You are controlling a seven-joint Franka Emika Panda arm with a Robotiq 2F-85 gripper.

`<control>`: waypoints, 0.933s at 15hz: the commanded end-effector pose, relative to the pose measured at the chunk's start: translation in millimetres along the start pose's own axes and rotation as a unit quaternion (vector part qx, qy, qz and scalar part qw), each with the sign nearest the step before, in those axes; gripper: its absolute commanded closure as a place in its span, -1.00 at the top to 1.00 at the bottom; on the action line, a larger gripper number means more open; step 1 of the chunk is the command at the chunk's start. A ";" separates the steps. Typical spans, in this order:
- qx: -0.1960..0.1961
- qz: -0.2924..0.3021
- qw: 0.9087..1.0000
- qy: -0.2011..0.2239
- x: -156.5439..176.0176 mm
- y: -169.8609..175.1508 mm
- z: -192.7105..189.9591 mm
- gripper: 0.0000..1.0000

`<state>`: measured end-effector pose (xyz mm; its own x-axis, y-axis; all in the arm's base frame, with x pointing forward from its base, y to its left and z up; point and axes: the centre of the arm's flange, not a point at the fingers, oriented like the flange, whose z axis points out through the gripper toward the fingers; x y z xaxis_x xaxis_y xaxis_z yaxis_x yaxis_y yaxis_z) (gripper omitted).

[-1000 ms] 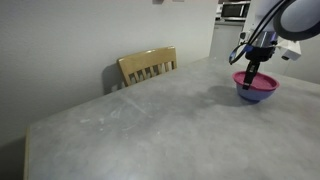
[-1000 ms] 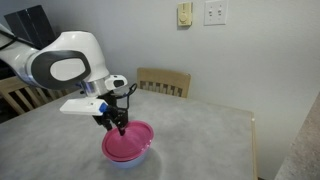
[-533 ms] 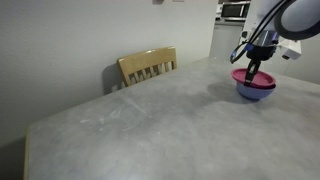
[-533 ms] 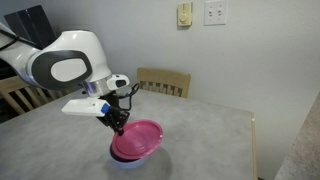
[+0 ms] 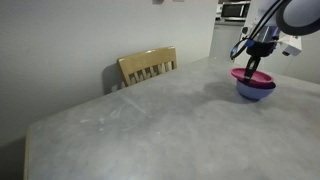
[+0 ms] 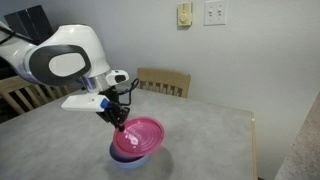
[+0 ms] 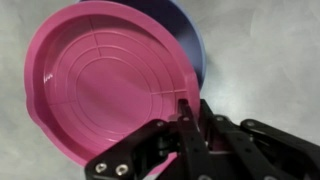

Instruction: Take the pink lid on top of the blue bowl and place it on the table

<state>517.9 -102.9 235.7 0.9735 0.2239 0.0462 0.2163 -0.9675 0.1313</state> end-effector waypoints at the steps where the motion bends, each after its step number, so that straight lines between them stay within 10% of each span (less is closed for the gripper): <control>1: -0.015 -0.005 1.000 0.014 -5.5 -11.9 -32.5 -0.94; 14: -0.009 -0.113 0.992 0.049 61.9 -170.0 -110.2 -0.94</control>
<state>523.2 54.0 323.1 0.8855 0.4472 0.1258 0.4235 -0.8884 0.1770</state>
